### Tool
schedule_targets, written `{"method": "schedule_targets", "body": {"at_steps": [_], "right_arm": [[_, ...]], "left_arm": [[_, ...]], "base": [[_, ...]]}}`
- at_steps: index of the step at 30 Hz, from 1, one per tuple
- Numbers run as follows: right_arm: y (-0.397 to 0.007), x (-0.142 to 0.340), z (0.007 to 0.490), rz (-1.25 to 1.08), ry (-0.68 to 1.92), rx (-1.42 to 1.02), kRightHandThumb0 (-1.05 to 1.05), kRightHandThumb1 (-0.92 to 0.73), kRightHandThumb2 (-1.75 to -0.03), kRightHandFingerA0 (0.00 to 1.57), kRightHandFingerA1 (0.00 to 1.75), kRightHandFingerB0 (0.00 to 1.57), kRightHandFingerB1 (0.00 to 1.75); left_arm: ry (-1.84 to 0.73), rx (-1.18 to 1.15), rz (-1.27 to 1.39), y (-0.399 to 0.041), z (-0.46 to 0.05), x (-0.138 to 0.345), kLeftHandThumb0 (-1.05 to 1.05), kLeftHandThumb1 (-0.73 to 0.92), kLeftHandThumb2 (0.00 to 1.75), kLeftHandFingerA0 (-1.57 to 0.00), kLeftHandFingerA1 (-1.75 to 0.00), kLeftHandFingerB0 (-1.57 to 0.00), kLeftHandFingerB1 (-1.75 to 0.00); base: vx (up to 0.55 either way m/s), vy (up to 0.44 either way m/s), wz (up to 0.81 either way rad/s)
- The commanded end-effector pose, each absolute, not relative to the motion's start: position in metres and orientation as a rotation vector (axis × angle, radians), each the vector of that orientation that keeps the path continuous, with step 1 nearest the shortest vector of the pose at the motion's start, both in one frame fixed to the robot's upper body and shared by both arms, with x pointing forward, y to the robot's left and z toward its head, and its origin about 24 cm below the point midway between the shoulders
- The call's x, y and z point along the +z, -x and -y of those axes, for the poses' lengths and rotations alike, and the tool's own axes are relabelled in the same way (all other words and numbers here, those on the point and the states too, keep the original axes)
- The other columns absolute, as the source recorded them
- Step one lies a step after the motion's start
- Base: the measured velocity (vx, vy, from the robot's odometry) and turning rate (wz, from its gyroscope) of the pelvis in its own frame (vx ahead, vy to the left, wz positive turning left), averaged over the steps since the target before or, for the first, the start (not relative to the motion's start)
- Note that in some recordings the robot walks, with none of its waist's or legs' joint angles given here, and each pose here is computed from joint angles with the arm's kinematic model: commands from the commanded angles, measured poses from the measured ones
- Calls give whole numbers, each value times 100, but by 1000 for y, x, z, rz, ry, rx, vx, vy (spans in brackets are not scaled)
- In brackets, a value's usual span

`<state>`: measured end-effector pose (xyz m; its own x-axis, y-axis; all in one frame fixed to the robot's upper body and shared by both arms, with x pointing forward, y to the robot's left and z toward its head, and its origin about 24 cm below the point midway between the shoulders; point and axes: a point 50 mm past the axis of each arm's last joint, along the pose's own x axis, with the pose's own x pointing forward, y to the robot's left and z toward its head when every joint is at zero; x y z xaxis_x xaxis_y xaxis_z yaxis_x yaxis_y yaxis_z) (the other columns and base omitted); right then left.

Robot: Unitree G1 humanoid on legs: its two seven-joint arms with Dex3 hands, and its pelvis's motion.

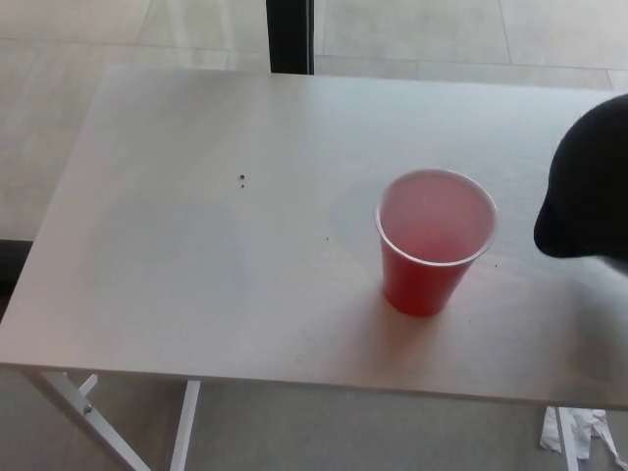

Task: The robot uses its right hand to lift up a kettle kept on the middle of the desk by its handle and tilt it into a glass kept next to it to pour out water

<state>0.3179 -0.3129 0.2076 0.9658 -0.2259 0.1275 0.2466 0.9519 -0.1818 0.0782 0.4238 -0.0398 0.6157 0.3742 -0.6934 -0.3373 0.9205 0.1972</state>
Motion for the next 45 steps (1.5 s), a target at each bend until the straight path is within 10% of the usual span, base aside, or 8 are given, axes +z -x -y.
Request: {"method": "schedule_targets", "body": {"at_steps": [1,8,19,22,23,28,29,45], "right_arm": [[-329,247,323,111,5,-370,-13,-49,-129,95,175,65,172],[-345,248,315,82,17,-397,-27,-49,-125,98,175,77,167],[-359,260,306,83,33,-453,-17,-52,-119,94,175,63,171],[-361,263,304,107,51,-455,-27,-48,-118,123,146,97,131],[-363,265,301,105,42,-448,-16,-43,-123,99,175,70,173],[-367,269,294,141,118,-416,-17,-41,-127,102,175,73,171],[-368,270,292,158,129,-387,-27,-37,-121,130,147,113,137],[-368,278,251,371,555,-301,-26,-31,-139,99,175,91,147]], "left_arm": [[-78,426,-793,-78,-432,-29,-64,74,62,-53,-51,-34,-41],[-86,427,-803,-80,-433,-30,-65,59,96,-47,-61,-30,-54],[-91,406,-798,-84,-432,-30,-64,76,63,-53,-51,-34,-41],[-80,412,-792,-84,-431,-30,-64,75,62,-53,-51,-34,-41],[-83,406,-792,-84,-431,-30,-67,59,95,-46,-61,-29,-53],[-84,405,-792,-86,-432,-28,-65,75,62,-52,-50,-33,-41],[-92,404,-791,-87,-433,-27,-65,76,63,-52,-50,-32,-40],[-94,398,-779,-91,-433,-24,-68,60,98,-48,-63,-29,-54]], "base": [[0,0,0],[0,0,0],[0,0,0],[0,0,0],[0,0,0],[0,0,0],[0,0,0],[0,0,0]]}}
